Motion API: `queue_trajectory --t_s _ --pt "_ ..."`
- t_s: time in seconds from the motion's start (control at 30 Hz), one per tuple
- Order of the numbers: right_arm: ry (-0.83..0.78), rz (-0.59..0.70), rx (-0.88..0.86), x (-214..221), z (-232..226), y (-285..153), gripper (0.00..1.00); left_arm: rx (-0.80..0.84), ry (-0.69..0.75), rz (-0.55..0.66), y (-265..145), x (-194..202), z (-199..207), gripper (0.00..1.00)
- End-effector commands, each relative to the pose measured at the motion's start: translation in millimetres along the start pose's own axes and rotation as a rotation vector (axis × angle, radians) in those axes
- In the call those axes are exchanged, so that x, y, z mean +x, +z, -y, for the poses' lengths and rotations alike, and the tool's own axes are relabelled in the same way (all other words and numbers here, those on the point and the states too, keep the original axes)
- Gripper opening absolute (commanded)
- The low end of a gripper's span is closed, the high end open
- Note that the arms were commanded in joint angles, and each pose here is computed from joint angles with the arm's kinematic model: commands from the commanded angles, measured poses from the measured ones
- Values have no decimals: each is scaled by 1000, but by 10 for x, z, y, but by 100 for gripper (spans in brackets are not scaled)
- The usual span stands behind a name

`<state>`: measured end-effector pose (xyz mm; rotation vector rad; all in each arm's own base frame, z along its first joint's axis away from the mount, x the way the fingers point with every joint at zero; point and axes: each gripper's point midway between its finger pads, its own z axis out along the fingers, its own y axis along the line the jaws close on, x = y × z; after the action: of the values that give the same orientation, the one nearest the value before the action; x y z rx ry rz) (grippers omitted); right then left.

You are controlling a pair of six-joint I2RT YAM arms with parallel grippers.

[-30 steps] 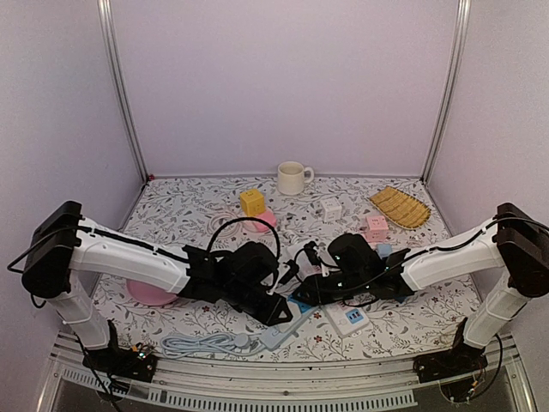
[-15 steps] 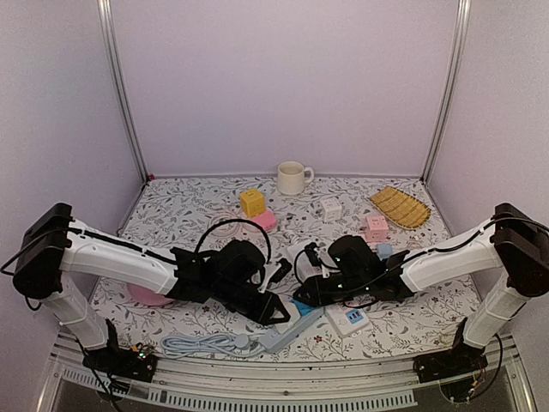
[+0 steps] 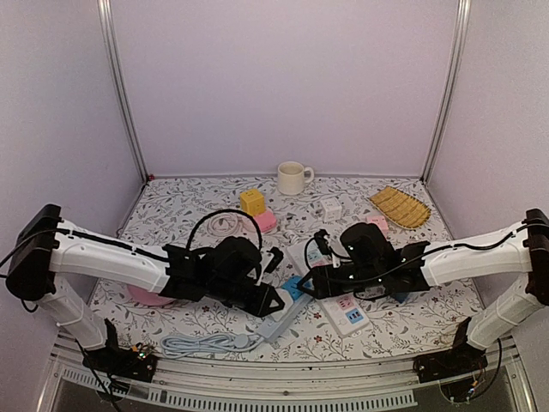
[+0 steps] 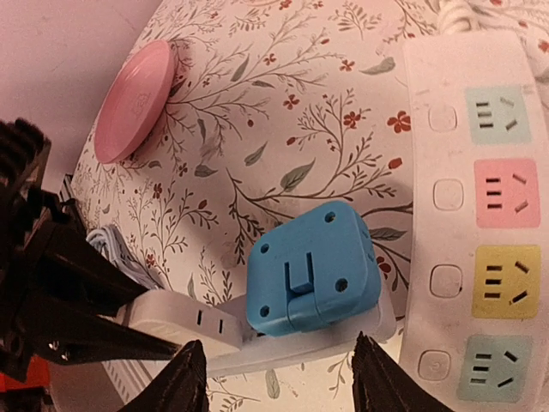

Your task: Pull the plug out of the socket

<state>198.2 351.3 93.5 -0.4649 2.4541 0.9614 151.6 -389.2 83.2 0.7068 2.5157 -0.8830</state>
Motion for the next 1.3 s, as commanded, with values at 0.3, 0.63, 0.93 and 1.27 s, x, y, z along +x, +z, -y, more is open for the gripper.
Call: queue_trajectory --t_s 0.3,0.63,0.93,1.27 --pt "28 69 -127 -538 -467 63 56 -271 -113 204 -317 -282 -482 0" --pt "143 54 -157 -663 -277 378 85 -285 -168 243 -291 -371 -556 0" --pt "181 51 -181 -725 -307 578 80 -305 -195 257 -293 -366 -615 0" --pt "244 43 -171 -720 -210 808 98 -279 -218 308 -424 -421 -588 0"
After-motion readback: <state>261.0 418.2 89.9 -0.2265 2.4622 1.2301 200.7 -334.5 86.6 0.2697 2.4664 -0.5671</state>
